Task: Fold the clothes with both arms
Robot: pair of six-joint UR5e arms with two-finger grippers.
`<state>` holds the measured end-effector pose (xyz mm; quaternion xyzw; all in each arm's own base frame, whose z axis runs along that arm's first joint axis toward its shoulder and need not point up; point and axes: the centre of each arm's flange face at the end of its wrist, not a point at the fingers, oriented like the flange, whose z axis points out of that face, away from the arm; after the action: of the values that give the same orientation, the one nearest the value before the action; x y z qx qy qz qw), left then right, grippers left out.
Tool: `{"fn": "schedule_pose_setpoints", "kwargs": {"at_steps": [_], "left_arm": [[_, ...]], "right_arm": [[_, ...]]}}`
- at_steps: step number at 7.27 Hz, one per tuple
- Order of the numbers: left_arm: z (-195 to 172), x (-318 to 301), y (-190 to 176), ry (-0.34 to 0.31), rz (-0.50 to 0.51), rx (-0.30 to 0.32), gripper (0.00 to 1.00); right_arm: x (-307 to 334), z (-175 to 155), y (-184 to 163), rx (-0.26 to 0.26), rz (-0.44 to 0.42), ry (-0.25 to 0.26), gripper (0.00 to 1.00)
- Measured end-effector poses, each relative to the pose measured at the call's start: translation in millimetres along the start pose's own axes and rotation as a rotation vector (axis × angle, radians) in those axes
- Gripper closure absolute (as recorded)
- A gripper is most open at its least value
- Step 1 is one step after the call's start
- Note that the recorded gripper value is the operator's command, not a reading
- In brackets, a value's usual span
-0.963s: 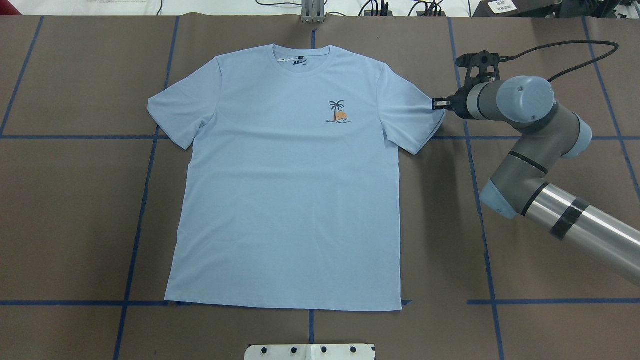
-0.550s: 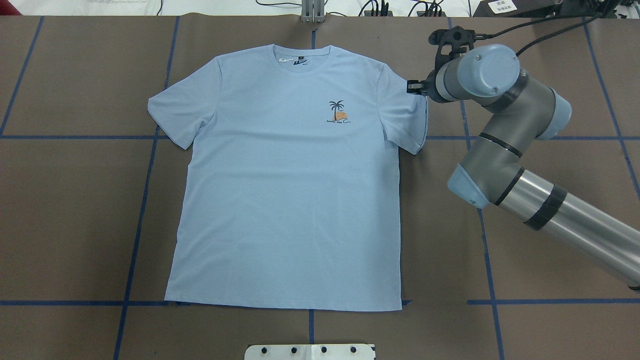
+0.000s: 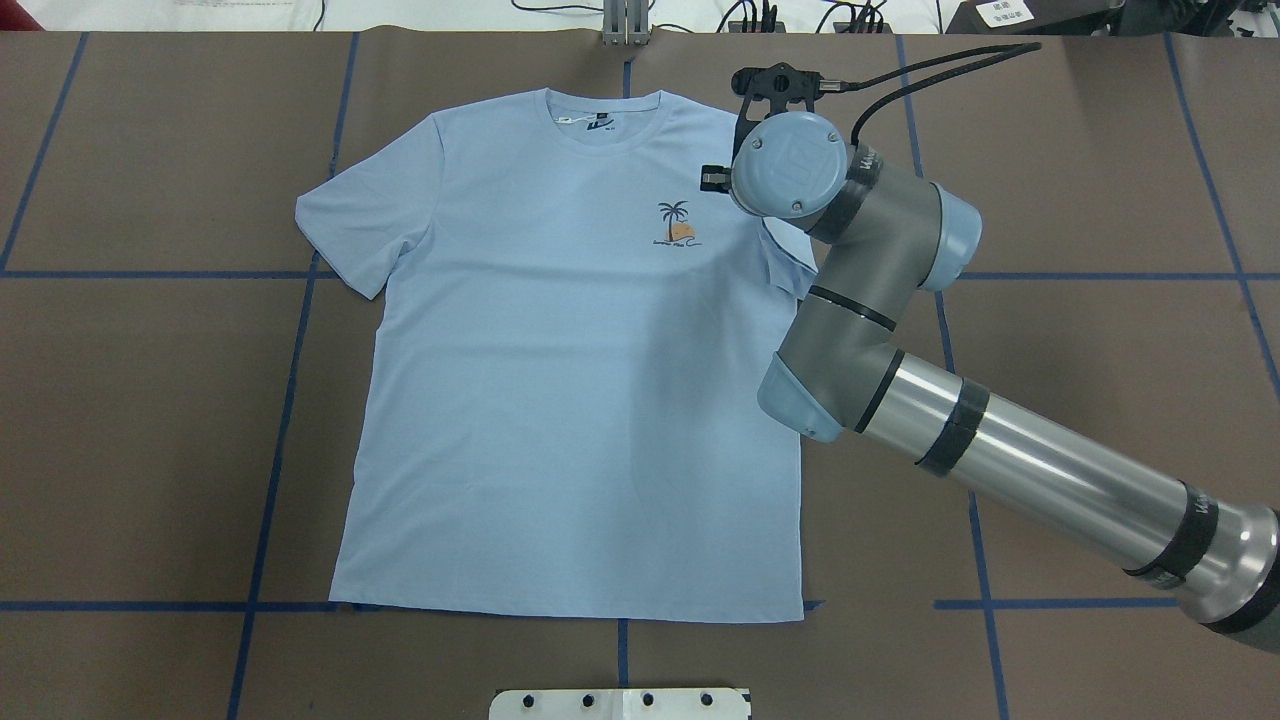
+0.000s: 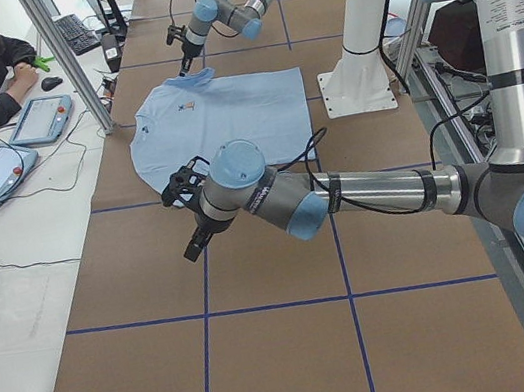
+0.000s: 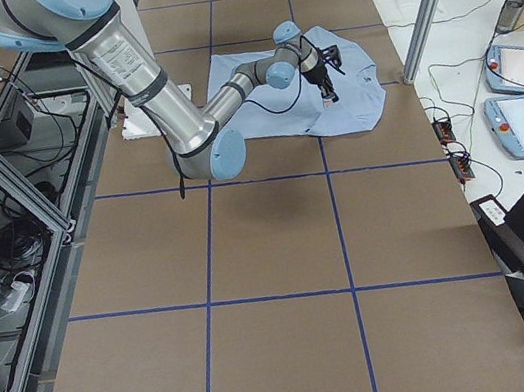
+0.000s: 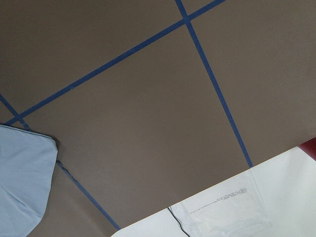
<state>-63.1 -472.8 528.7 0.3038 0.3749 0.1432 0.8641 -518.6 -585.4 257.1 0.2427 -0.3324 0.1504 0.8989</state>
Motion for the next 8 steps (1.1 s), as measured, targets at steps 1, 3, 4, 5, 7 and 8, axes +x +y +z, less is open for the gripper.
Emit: {"fn": "schedule_pose_setpoints", "kwargs": {"at_steps": [1,3,4,5,7,8], "left_arm": [[0,0,0,0.0,0.0,0.0,0.0],[0,0,0,0.0,0.0,0.0,0.0],[0,0,0,0.0,0.001,0.001,0.0],[0,1,0,0.0,0.002,0.001,0.0],[-1,1,0,0.0,0.001,0.001,0.0],[-1,1,0,0.0,0.001,0.001,0.0]], "right_arm": [[-13,4,5,0.006,-0.005,0.008,1.0],[-28,7,16,0.013,-0.009,0.013,1.0],[-31,9,18,0.013,-0.004,0.017,1.0],[-35,11,19,0.013,-0.002,0.021,1.0],[-43,12,21,0.01,-0.004,0.021,1.0],[-44,12,21,0.009,-0.004,0.02,0.5]]}}
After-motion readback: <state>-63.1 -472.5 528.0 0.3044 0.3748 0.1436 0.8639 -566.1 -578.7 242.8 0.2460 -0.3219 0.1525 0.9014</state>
